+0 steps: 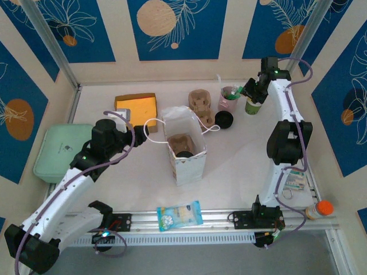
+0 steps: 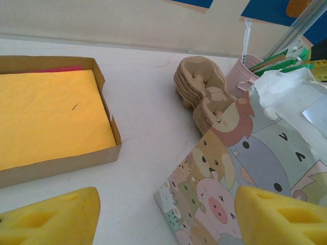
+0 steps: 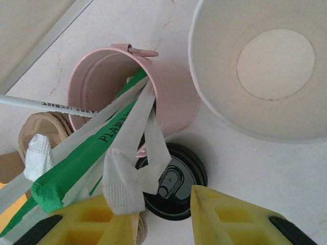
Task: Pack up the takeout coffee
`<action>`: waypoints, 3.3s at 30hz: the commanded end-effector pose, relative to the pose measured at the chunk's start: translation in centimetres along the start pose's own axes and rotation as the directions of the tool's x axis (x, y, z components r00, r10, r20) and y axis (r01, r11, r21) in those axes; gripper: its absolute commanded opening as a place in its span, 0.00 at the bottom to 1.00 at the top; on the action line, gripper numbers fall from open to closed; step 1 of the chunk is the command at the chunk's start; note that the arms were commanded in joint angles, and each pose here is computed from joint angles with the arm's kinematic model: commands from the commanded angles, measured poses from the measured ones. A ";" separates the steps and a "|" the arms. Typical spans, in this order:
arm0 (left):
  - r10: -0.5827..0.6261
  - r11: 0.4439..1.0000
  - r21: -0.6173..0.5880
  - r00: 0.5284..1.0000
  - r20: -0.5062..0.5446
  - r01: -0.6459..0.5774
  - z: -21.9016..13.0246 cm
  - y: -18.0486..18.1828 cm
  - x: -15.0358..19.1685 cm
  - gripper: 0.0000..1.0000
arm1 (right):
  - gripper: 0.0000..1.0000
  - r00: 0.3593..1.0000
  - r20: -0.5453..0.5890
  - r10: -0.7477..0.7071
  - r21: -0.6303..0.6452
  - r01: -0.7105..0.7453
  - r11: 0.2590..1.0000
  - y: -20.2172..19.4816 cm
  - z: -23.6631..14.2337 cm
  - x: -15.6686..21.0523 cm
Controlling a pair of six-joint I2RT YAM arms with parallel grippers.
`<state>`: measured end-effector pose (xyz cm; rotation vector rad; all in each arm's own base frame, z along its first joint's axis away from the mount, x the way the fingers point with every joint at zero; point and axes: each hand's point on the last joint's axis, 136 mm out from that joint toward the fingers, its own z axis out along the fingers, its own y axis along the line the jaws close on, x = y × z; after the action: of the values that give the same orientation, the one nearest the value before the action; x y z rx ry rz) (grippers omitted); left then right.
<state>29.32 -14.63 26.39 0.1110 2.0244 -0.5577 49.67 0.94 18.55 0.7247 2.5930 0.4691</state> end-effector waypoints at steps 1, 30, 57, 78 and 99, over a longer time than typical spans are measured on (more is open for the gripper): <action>0.018 0.999 -0.028 1.000 0.009 -0.018 -0.3 0.4 -0.6 0.70 | 0.33 0.999 -0.022 -0.026 -0.010 0.026 1.000 0.7 0.2 0.0; 0.031 0.999 -0.043 0.999 0.021 -0.030 -0.9 0.5 -1.3 0.70 | 0.16 0.989 0.023 -0.143 0.084 0.140 0.987 1.7 -0.4 -0.3; 0.037 0.998 -0.048 0.999 0.029 -0.035 -1.2 0.5 -1.6 0.70 | 0.16 0.974 0.055 -0.218 0.160 0.207 0.965 1.4 0.1 -1.7; 0.042 0.998 -0.050 0.998 0.039 -0.040 -1.8 0.5 -1.8 0.70 | 0.25 0.962 0.117 -0.246 0.197 0.221 0.955 1.8 -3.1 -2.2; 0.043 0.998 -0.047 0.998 0.043 -0.041 -1.8 0.4 -2.0 0.70 | 0.21 0.962 0.102 -0.255 0.184 0.234 0.955 2.4 -3.1 -1.7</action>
<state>28.87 -13.54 26.92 0.1076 2.0275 -0.4957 51.21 0.94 20.65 0.4846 2.6054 0.1134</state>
